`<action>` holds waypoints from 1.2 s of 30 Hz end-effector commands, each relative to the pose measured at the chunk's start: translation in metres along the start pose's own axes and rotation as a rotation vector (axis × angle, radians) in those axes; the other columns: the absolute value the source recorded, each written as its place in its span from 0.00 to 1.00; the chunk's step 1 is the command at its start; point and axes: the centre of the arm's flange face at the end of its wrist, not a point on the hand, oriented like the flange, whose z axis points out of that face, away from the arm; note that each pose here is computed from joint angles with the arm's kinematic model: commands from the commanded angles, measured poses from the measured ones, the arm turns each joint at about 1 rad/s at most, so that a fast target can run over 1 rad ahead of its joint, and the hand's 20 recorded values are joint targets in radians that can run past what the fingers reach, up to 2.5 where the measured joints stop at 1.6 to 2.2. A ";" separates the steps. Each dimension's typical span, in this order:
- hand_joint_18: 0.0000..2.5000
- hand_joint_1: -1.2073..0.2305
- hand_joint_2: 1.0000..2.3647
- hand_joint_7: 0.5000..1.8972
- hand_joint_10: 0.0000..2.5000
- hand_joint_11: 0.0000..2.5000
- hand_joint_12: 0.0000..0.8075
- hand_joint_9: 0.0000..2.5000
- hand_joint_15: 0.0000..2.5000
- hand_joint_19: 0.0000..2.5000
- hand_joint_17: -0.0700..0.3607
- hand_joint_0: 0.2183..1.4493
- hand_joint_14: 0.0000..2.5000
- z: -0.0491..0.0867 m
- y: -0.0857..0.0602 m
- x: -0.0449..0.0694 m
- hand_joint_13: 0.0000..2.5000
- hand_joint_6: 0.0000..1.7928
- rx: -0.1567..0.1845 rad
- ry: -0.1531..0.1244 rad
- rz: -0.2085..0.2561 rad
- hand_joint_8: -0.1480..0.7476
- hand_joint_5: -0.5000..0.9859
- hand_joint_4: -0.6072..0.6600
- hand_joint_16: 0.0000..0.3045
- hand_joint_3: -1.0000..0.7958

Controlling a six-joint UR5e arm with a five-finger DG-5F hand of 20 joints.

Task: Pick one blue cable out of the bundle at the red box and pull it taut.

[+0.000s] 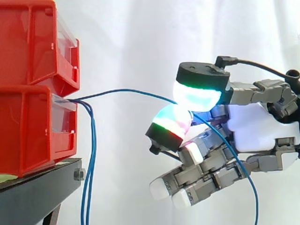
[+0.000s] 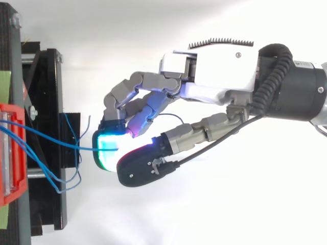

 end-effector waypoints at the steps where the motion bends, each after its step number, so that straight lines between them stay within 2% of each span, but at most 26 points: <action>1: 0.19 0.26 0.01 0.36 0.00 0.31 0.42 0.35 0.09 0.07 0.41 0.34 0.00 0.000 0.000 0.000 0.19 0.50 0.001 0.000 -0.008 0.54 0.25 0.52 0.16 0.50; 9: 0.19 0.26 0.01 0.36 0.00 0.31 0.42 0.35 0.09 0.07 0.41 0.34 0.00 0.000 -0.001 -0.001 0.19 0.50 0.004 -0.002 -0.039 0.54 0.25 0.52 0.16 0.50; 36: 0.19 0.26 0.01 0.35 0.00 0.29 0.42 0.34 0.09 0.07 0.41 0.34 0.00 -0.001 0.000 0.000 0.19 0.50 0.003 0.000 -0.040 0.54 0.25 0.51 0.16 0.50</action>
